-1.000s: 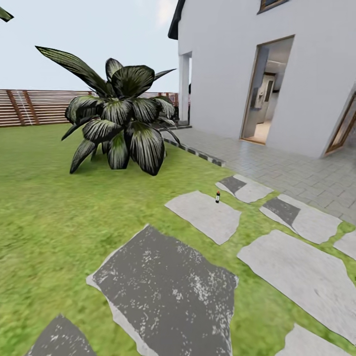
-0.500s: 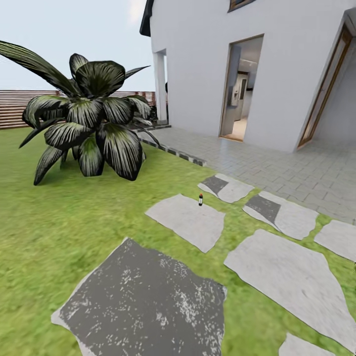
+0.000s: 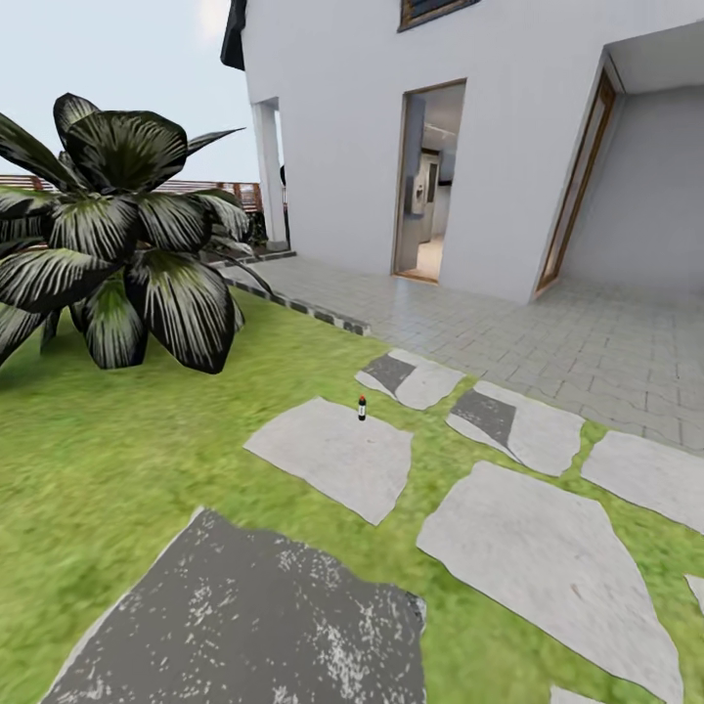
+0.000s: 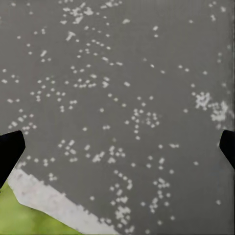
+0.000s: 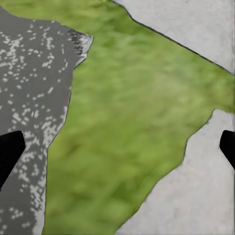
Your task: Pick up the pesticide atomizer in the garden and spray insectifuge to fully cover both potted plants in the garden.
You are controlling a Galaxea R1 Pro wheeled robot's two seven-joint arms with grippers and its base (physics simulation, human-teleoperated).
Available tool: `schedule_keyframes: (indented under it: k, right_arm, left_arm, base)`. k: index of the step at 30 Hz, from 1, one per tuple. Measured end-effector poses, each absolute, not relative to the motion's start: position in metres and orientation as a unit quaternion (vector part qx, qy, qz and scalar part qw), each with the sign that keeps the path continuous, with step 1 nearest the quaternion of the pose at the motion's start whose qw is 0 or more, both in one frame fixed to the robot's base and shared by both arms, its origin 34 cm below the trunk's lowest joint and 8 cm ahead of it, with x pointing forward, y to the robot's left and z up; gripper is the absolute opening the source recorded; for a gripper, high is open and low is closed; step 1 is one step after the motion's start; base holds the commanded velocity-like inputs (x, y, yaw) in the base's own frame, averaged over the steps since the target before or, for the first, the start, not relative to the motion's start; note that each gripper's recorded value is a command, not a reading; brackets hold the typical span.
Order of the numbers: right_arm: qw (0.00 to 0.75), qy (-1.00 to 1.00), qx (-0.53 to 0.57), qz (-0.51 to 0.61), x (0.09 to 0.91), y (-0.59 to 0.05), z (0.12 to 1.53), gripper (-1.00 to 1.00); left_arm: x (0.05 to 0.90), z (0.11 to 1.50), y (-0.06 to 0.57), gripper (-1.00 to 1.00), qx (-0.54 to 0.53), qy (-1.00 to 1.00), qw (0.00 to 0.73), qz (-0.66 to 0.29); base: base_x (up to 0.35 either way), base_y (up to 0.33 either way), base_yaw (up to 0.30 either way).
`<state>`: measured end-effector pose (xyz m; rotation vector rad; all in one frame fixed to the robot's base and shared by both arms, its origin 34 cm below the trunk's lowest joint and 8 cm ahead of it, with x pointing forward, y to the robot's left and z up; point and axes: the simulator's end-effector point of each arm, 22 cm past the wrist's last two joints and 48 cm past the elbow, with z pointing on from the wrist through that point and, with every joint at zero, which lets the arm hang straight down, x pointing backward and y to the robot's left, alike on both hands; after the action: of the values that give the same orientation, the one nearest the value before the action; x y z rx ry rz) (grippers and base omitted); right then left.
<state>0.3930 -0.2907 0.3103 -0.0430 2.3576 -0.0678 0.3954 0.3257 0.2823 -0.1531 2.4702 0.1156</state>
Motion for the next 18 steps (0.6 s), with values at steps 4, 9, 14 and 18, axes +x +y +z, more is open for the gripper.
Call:
schedule_keyframes:
  k: [4,9,14,18]
  right_arm:
    - [0.381,0.924,-0.017,-0.027,0.393,-0.2907,0.3103,1.0]
    - [0.381,0.924,-0.017,-0.027,0.393,-0.2907,0.3103,1.0]
    - [0.382,0.924,-0.016,-0.027,0.3932,-0.2907,0.3104,1.0]
    - [0.382,0.924,-0.016,-0.026,0.3933,-0.2907,0.3105,1.0]
  left_arm:
    - [0.3953,0.2822,0.3258,1.0,-0.059,0.943,0.326,0.044]
    - [0.3953,0.2822,0.3259,1.0,-0.06,0.943,0.326,0.044]
    - [0.3956,0.2824,0.326,1.0,-0.06,0.942,0.326,0.044]
    - [0.3953,0.2823,0.326,1.0,-0.06,0.942,0.326,0.044]
  base:
    - [0.327,0.164,-0.262]
    - [0.313,0.195,-0.261]
    - [0.3,0.217,-0.095]
    - [0.298,0.219,-0.016]
